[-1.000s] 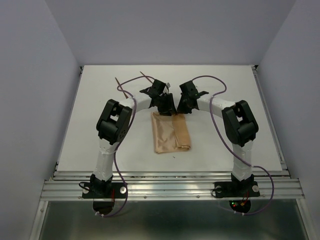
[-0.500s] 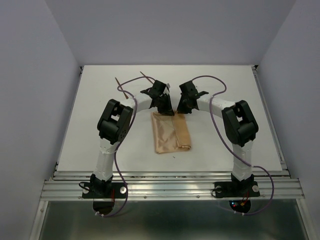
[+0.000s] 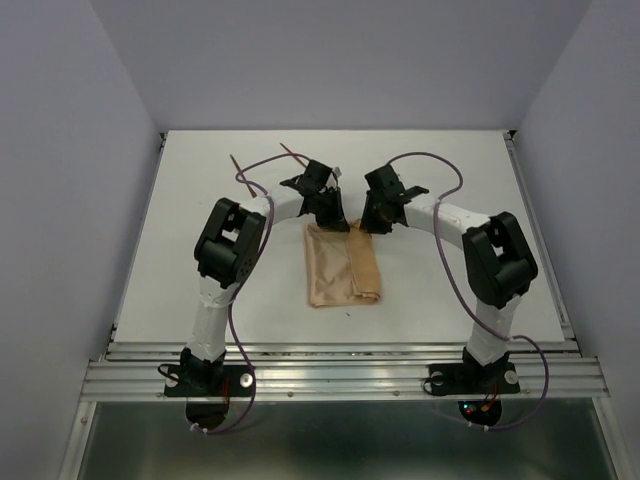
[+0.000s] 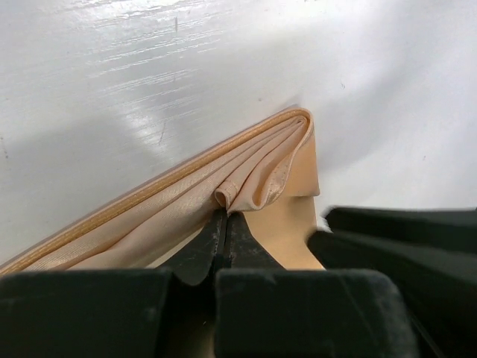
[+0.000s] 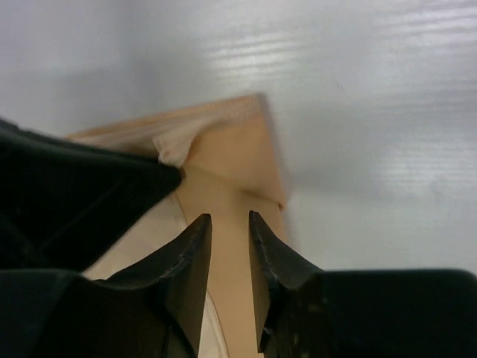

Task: Fold the napkin into a case and place the utensils inside

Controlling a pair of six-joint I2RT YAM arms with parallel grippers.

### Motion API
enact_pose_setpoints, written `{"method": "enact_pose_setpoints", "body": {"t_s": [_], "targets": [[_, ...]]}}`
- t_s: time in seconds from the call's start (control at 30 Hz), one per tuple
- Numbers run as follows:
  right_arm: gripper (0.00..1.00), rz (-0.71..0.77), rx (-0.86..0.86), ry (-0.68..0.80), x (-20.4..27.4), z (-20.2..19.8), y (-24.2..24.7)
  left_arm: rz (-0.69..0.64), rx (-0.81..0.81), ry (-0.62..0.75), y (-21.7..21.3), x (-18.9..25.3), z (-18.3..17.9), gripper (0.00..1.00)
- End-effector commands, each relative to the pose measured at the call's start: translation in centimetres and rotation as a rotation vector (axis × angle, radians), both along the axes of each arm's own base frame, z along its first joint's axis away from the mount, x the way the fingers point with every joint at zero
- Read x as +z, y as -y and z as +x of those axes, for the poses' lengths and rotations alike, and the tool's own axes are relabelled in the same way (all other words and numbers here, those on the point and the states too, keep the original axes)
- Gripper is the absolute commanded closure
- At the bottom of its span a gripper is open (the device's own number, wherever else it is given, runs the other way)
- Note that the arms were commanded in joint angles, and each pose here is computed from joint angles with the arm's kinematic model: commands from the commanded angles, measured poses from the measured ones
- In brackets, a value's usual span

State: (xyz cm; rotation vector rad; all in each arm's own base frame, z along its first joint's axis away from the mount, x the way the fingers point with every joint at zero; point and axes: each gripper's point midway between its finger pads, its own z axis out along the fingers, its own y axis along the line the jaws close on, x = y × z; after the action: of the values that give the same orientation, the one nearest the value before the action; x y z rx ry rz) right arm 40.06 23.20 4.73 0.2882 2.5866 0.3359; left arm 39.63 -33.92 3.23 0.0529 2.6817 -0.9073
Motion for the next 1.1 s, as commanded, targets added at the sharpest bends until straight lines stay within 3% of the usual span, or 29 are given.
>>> {"method": "enact_pose_setpoints", "body": {"t_s": [0.0, 0.23, 0.43, 0.7, 0.87, 1.0, 1.07], "targets": [[0.66, -0.005, 0.018, 0.092, 4.7, -1.6, 1.1, -0.059, -0.017, 0.040, 0.0, 2.6, 0.7, 1.00], [0.56, 0.029, 0.007, 0.010, 1.6, -6.7, 2.7, -0.062, -0.010, 0.037, -0.6, 2.4, 1.0, 1.00], [0.45, 0.166, 0.051, -0.069, -0.9, -11.4, 2.1, -0.059, -0.004, 0.032, -0.9, 2.2, 1.2, 1.00], [0.47, 0.310, 0.093, -0.115, -2.1, -15.1, 0.6, -0.055, 0.004, 0.028, -0.9, 1.7, 1.7, 1.00], [0.54, 0.330, 0.079, -0.135, -2.8, -16.0, 0.2, -0.053, 0.010, 0.028, -1.0, 1.5, 2.1, 1.00], [0.56, 0.280, 0.077, -0.142, -3.4, -16.6, 0.0, -0.051, 0.014, 0.024, -1.1, 1.1, 2.4, 1.00], [0.50, 0.160, 0.037, -0.141, -4.4, -16.7, 1.5, -0.050, 0.017, 0.021, -1.1, 1.0, 2.6, 1.00]]}}
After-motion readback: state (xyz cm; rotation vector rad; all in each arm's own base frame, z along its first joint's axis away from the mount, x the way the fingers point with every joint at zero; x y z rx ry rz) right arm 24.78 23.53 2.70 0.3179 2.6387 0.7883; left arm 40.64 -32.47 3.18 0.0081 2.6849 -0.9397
